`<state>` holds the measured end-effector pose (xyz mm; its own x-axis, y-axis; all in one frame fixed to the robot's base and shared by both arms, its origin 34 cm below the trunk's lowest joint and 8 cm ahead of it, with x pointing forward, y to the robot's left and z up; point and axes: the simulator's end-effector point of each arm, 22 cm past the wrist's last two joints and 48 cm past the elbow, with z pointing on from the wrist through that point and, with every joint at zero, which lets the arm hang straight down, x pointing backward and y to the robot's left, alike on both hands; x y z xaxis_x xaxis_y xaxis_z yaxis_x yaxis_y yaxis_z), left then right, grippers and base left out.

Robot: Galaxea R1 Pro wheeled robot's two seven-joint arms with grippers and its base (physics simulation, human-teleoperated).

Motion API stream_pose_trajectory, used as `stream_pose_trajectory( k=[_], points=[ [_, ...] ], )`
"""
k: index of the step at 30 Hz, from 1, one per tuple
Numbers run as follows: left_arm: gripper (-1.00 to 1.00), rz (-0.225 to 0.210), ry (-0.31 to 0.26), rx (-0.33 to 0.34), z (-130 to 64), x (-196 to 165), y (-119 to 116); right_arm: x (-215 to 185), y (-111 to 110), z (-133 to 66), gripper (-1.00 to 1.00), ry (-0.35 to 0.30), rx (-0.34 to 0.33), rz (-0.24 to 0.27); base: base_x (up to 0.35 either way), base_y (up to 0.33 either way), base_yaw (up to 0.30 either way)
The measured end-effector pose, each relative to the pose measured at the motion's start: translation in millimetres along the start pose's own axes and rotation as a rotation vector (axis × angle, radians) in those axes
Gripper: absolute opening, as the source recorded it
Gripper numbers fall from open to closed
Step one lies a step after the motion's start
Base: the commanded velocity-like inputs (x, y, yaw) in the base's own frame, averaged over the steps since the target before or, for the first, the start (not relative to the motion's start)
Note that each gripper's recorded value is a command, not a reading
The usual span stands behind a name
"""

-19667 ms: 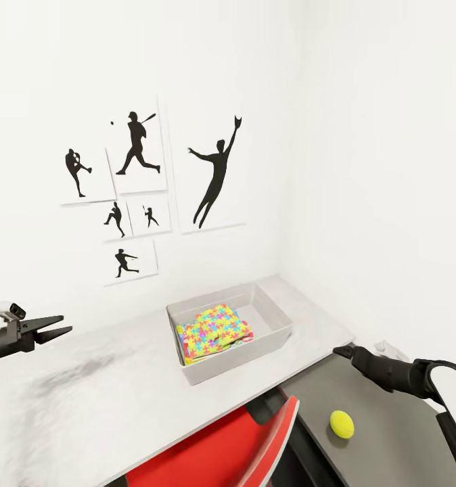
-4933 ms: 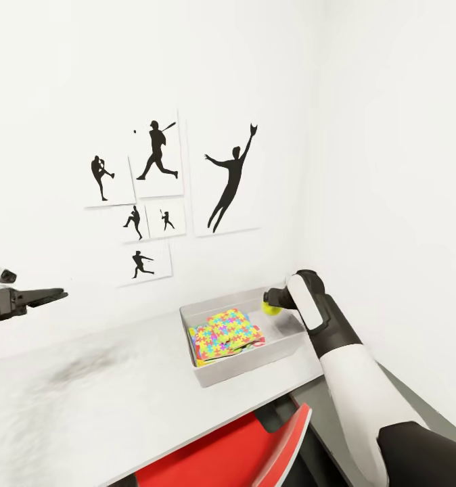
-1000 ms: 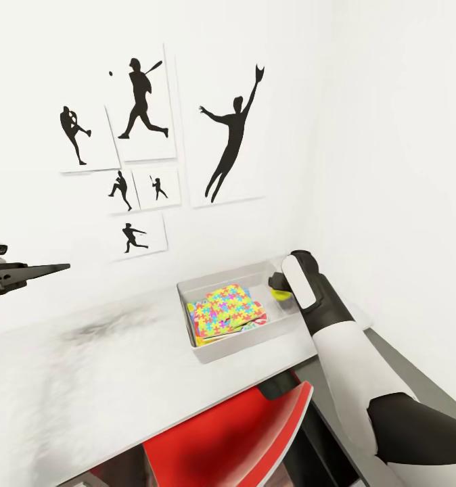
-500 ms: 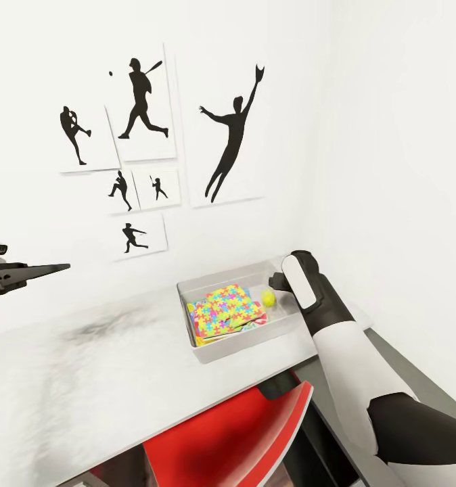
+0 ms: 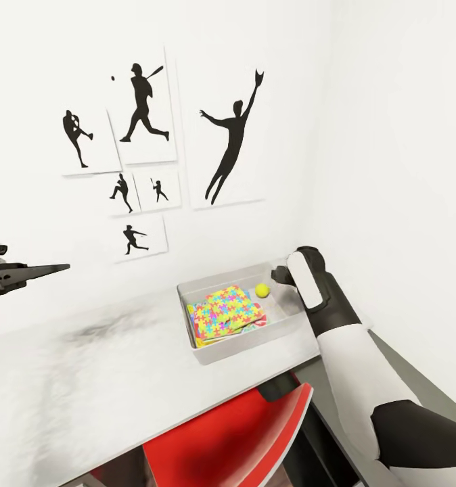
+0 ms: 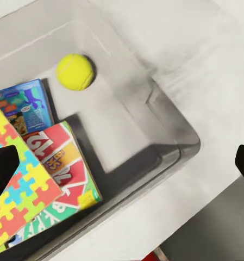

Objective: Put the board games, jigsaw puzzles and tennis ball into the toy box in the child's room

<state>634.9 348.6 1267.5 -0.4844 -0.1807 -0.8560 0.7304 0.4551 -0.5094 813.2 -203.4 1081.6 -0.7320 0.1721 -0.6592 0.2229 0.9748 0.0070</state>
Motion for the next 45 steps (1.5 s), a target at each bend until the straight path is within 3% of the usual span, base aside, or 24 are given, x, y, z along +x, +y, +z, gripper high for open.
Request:
stream_pose_trajectory(
  k=[4, 7, 9, 11, 13, 15, 19, 21, 24, 26, 33, 39, 45],
  points=[
    [1.00, -0.025, -0.001, -0.009, -3.0, 4.8, 5.0, -50.8, -16.0, -45.0, 1.00, -0.167, -0.033, 0.058, 0.000, 0.000, 0.000],
    [1.00, -0.092, -0.016, -0.022, -9.1, 12.4, 21.4, -54.6, -43.3, -54.3, 1.00, -0.215, -0.016, 0.085, 0.000, 0.000, 0.000],
    [1.00, -0.166, -0.036, -0.038, -16.4, 21.3, 40.0, -45.6, -74.2, -53.1, 1.00, -0.222, 0.007, 0.129, 0.000, 0.000, 0.000],
    [1.00, -0.204, -0.052, -0.049, -22.5, 27.9, 52.5, -33.6, -100.1, -50.8, 1.00, -0.217, 0.021, 0.177, 0.000, 0.000, 0.000],
    [1.00, -0.242, -0.074, -0.065, -30.4, 39.6, 70.4, -0.7, -133.2, -38.2, 1.00, -0.171, 0.031, 0.250, 0.000, 0.000, 0.000],
    [1.00, -0.283, -0.092, -0.079, -37.5, 51.6, 85.5, 29.9, -150.9, -26.9, 1.00, -0.123, 0.020, 0.300, 0.000, 0.000, 0.000],
    [1.00, -0.385, -0.133, -0.114, -55.6, 79.9, 114.1, 95.8, -162.3, -7.0, 1.00, -0.032, -0.061, 0.376, 0.000, 0.000, 0.000],
    [1.00, -0.409, -0.142, -0.128, -61.8, 90.6, 121.6, 110.2, -160.1, -5.3, 1.00, -0.027, -0.105, 0.399, 0.000, 0.000, 0.000],
    [1.00, -0.410, -0.148, -0.143, -67.2, 104.3, 128.2, 120.8, -153.5, -9.7, 1.00, -0.055, -0.177, 0.425, 0.000, 0.000, 0.000],
    [1.00, -0.407, -0.149, -0.142, -66.6, 106.9, 128.3, 141.1, -152.5, -8.5, 1.00, -0.039, -0.195, 0.430, 0.000, 0.000, 0.000],
    [1.00, -0.388, -0.156, -0.140, -68.5, 105.1, 125.4, 164.0, -158.2, -5.6, 1.00, -0.073, -0.194, 0.469, 0.000, 0.000, 0.000],
    [1.00, -0.373, -0.164, -0.155, -80.7, 97.3, 123.2, 160.0, -147.8, -10.9, 1.00, -0.094, -0.208, 0.441, 0.000, 0.000, 0.000],
    [1.00, -0.365, -0.169, -0.161, -86.5, 93.1, 120.5, 154.8, -147.7, -13.5, 1.00, -0.118, -0.209, 0.447, 0.000, 0.000, 0.000]
  ],
)
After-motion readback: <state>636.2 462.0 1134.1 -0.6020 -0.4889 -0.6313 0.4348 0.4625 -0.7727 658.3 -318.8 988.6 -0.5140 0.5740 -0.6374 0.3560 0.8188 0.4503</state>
